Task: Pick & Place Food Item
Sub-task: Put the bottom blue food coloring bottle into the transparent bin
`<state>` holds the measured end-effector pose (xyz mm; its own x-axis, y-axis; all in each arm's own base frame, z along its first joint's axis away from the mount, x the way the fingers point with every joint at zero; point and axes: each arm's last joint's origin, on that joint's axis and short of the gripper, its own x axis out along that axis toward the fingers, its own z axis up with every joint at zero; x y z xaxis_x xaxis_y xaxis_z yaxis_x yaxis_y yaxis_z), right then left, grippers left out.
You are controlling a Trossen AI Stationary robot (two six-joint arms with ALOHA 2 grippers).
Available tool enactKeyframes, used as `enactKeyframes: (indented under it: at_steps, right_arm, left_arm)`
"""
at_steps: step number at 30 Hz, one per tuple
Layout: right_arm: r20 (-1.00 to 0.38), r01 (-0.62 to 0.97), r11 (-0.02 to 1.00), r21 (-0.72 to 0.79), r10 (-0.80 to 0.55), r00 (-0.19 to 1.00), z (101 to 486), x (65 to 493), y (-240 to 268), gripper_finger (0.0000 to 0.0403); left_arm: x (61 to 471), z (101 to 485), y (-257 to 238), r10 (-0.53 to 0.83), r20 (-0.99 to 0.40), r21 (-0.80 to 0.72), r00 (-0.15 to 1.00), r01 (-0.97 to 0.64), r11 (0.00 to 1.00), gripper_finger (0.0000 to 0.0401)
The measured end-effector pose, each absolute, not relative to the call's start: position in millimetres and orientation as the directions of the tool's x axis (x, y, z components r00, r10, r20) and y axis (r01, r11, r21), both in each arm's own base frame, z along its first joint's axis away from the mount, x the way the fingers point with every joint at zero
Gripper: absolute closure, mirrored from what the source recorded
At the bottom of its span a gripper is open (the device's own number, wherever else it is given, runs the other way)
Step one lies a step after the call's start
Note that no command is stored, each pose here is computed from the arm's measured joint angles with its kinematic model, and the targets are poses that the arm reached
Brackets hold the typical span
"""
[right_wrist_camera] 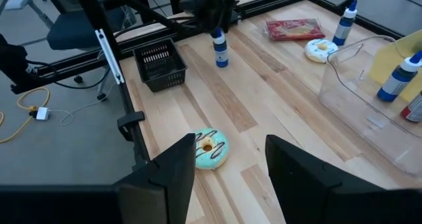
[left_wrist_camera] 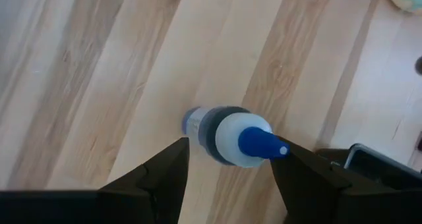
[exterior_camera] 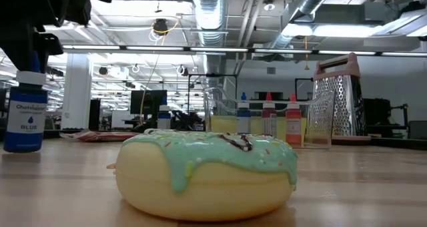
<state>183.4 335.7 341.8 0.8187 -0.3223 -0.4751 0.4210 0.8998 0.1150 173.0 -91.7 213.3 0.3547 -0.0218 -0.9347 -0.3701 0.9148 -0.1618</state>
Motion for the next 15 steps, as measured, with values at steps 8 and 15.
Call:
enactKeyframes:
  at_steps: [8, 15]
  right_arm:
    - [-0.476, 0.421, 0.899, 0.118, -0.32, 0.819, 342, 183, 336, 0.0228]
    - [-0.475, 0.421, 0.898, 0.13, -0.316, 0.821, 342, 184, 337, 0.0228]
  left_arm:
    - [180, 199, -92, 0.063, -0.951, -0.053, 0.302, -0.362, 0.931, 0.0196]
    - [177, 202, -90, 0.092, -0.941, -0.033, 0.324, -0.361, 0.932, 0.0196]
